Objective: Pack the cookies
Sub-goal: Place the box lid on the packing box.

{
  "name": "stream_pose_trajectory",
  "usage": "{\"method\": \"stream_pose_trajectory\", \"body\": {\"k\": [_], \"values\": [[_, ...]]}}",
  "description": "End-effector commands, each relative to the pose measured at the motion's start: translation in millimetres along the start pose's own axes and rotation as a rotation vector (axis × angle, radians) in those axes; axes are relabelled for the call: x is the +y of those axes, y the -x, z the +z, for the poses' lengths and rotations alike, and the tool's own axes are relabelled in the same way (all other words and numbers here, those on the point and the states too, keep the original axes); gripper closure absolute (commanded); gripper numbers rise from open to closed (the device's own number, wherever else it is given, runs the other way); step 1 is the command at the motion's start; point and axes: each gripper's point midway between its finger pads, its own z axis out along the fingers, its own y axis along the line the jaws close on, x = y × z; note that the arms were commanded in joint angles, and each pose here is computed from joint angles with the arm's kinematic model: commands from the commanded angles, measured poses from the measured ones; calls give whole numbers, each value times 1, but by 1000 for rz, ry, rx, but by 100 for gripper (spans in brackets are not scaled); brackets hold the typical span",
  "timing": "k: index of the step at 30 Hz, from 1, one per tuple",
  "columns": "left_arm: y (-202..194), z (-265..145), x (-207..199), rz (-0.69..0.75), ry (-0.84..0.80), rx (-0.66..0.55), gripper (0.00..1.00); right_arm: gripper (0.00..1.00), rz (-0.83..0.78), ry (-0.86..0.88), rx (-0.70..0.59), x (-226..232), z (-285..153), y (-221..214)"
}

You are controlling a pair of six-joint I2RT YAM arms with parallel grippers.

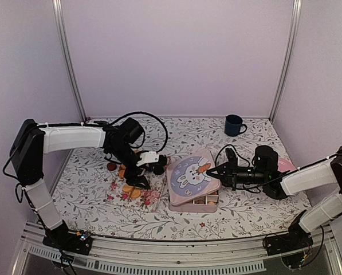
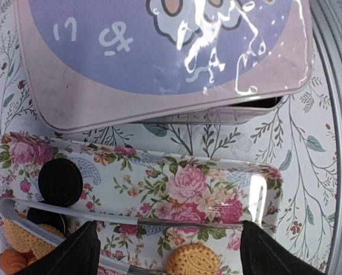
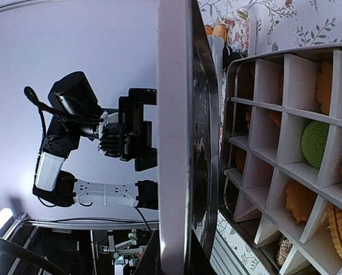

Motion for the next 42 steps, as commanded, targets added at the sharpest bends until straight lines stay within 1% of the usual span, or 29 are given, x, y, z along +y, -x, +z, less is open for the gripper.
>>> {"method": "stream_pose_trajectory", "body": {"k": [1,2,4,6,11,15,19,21,25,31,36,42], "values": [[25,15,4,14,1,-51,16,86,-9,2,-10,-4,1,5],[27,18,5,14,-2,-52,17,83,-2,-8,-11,-9,0,5],[30,26,3,19,-13,-48,18,72,16,-35,-15,-21,-3,4],[31,35,2,27,-21,-40,18,68,21,-61,-20,-29,-5,3],[30,54,3,20,-20,-13,23,66,14,-91,-12,-36,-5,2],[30,58,6,0,-11,-17,24,63,0,-122,-9,-37,-8,3],[32,58,8,2,7,-28,25,63,-18,-174,-15,-40,-14,5],[35,56,9,10,21,-33,26,62,-34,-228,-18,-42,-18,6],[40,49,9,34,45,-40,26,60,-143,-324,-35,-32,-25,17],[51,36,12,53,89,-64,26,57,-232,-490,-35,-36,-32,30],[55,32,11,54,106,-76,26,56,-290,-523,-51,-27,-19,43],[56,26,10,32,101,-74,25,56,-359,-581,6,-29,11,40]]}}
